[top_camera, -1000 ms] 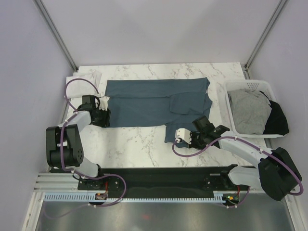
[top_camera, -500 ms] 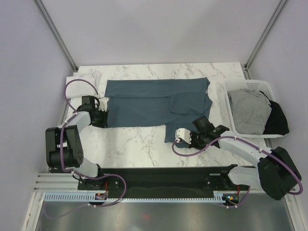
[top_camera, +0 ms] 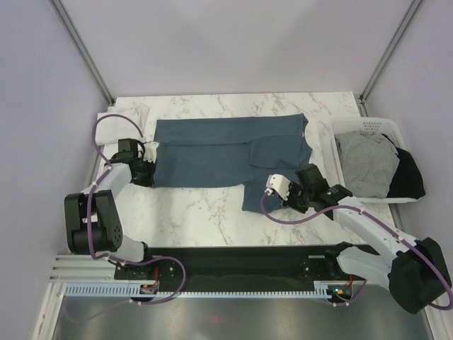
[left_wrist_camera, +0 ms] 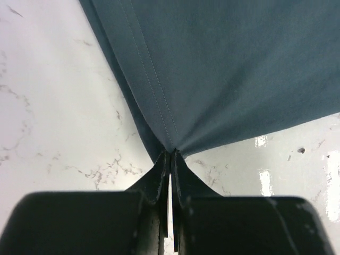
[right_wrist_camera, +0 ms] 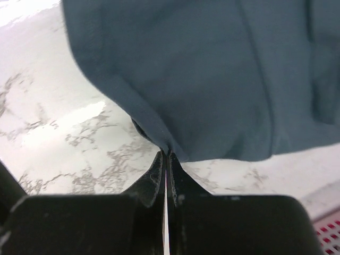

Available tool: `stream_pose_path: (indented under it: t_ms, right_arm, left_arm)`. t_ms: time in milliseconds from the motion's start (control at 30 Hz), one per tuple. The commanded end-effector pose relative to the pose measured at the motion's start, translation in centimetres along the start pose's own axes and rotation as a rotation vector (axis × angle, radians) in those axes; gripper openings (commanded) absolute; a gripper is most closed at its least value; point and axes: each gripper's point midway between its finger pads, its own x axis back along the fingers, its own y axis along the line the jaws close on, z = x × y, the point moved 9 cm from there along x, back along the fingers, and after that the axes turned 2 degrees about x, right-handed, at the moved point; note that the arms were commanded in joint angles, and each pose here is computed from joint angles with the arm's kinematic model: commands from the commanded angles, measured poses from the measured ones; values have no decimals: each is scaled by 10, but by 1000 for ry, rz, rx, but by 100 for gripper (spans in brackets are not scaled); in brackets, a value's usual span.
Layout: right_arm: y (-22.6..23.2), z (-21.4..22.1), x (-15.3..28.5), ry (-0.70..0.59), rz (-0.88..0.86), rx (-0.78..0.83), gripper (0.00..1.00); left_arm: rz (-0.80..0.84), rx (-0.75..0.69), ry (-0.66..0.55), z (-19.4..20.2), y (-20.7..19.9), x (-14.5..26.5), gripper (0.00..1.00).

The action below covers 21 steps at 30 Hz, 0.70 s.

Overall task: Fold and stack the t-shirts
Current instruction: Fold the tshirt

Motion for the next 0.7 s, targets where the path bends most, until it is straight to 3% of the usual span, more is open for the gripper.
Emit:
stream_pose_path:
  t_ms: [0,200,667]
  right_arm:
    - [-26,-18,21,-89,166,-82,0]
    - [-50,-26,40,-154,286,-188,0]
    - [-143,-74,53,-244,503,-273,0]
  left_arm:
    - [-54,-67,-102,-27,8,27,2]
    - [-61,-85,-171,-44,9,43,2]
    - [8,-63,-201,-100,22,26,2]
